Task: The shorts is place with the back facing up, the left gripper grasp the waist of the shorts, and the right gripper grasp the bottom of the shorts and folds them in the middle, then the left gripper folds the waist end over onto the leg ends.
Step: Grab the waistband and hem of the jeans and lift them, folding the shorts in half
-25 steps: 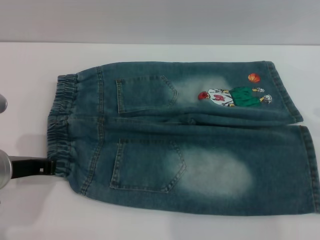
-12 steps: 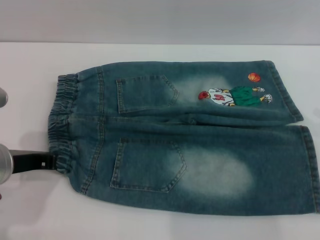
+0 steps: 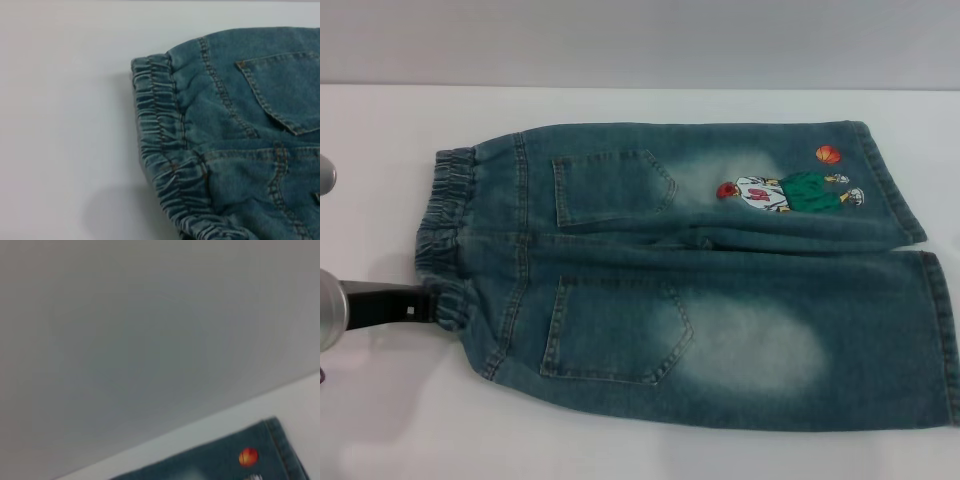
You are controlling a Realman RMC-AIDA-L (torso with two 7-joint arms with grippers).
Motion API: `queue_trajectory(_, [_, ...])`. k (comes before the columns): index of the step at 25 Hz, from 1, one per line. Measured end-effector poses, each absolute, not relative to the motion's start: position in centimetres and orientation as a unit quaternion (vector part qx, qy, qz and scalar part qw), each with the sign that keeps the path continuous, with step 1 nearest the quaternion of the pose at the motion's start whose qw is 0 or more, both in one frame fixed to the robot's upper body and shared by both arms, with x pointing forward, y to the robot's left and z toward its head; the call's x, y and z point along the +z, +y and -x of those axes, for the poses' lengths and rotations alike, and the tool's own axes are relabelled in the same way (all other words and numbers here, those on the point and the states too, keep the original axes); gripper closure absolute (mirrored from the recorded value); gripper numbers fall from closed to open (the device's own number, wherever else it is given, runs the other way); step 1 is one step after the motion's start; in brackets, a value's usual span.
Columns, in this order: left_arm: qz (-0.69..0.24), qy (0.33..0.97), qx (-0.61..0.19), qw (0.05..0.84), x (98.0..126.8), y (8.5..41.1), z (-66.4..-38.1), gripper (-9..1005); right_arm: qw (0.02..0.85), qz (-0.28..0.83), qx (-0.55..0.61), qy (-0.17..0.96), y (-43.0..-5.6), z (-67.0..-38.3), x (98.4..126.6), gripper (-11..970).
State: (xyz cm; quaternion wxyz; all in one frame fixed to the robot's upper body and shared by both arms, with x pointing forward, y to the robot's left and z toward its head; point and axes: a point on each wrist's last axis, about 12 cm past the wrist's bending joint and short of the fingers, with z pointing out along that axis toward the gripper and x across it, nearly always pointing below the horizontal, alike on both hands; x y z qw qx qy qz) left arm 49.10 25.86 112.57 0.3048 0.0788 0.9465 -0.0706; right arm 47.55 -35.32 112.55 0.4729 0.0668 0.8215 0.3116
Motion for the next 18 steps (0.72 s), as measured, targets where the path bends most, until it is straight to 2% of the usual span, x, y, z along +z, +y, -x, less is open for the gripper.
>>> queue_trajectory(9, [-0.091,0.944,-0.073,0.31,112.9,25.3,-49.8,964,0.393,-0.094,0.328,0.854,-35.5,-44.8,109.7,256])
queue_trajectory(18, [-0.097,0.943,-0.071,0.311,113.0,25.2,-50.2,964,0.339,-0.11,0.361,0.862,-35.4,-42.7,109.4,256])
